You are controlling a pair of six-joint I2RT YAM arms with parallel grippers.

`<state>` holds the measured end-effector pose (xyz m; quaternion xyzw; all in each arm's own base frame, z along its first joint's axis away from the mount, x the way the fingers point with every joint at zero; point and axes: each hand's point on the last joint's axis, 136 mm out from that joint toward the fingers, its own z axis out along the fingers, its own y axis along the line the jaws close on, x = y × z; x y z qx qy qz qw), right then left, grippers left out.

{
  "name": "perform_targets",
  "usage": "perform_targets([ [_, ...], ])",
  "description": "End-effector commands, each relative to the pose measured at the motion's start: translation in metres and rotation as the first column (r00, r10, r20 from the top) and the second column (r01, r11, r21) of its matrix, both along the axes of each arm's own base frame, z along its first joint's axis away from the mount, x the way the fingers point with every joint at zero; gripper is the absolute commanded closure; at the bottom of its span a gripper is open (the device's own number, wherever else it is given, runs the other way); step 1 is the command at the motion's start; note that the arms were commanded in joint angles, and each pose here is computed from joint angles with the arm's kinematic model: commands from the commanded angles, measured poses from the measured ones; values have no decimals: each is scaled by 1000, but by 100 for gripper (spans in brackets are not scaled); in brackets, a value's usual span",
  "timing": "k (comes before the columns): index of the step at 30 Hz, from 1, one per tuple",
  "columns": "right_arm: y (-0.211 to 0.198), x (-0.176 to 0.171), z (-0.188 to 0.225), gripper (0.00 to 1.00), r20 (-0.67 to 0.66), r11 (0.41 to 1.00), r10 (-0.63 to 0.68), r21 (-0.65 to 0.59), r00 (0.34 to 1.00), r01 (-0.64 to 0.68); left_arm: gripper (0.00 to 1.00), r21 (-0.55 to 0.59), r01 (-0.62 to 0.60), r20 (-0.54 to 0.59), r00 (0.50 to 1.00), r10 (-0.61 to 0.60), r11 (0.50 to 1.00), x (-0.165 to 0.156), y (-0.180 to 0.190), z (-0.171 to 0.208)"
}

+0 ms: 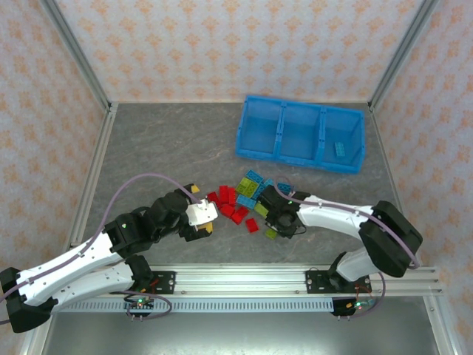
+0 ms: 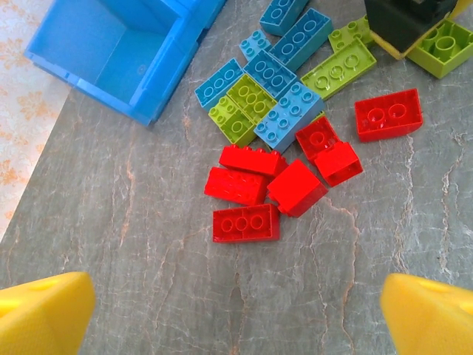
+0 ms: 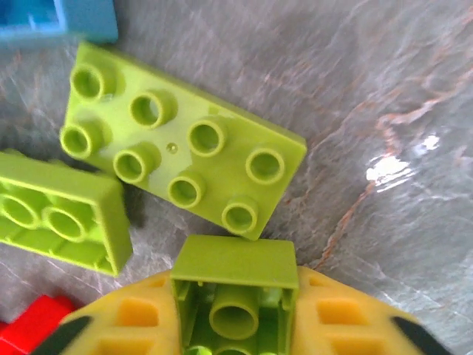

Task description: Sort the legos into containers by color

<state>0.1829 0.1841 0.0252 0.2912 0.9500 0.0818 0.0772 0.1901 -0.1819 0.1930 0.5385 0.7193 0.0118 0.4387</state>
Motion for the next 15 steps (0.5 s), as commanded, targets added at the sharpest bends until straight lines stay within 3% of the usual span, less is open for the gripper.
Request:
perform_targets([
  [1,-20,4,14,81,79,998,3,-65,997,2,0,19,-3,6,1000,3,1000,0,3,-2],
  [5,-40,25,60,79,256,989,66,-149,964,-28,0,20,-4,7,1000,4,1000,0,3,-2],
  [9,-70,69,135,78,473,908,258,-416,843,-45,0,11,2,6,1000,-2,1000,0,2,0],
  [12,-80,109,170,78,494,852,349,-521,797,-51,0,13,0,2,1000,0,1000,0,1,-1],
  [15,-90,156,179,77,463,842,350,-537,814,-56,0,25,-17,3,1000,17,1000,2,4,-2],
])
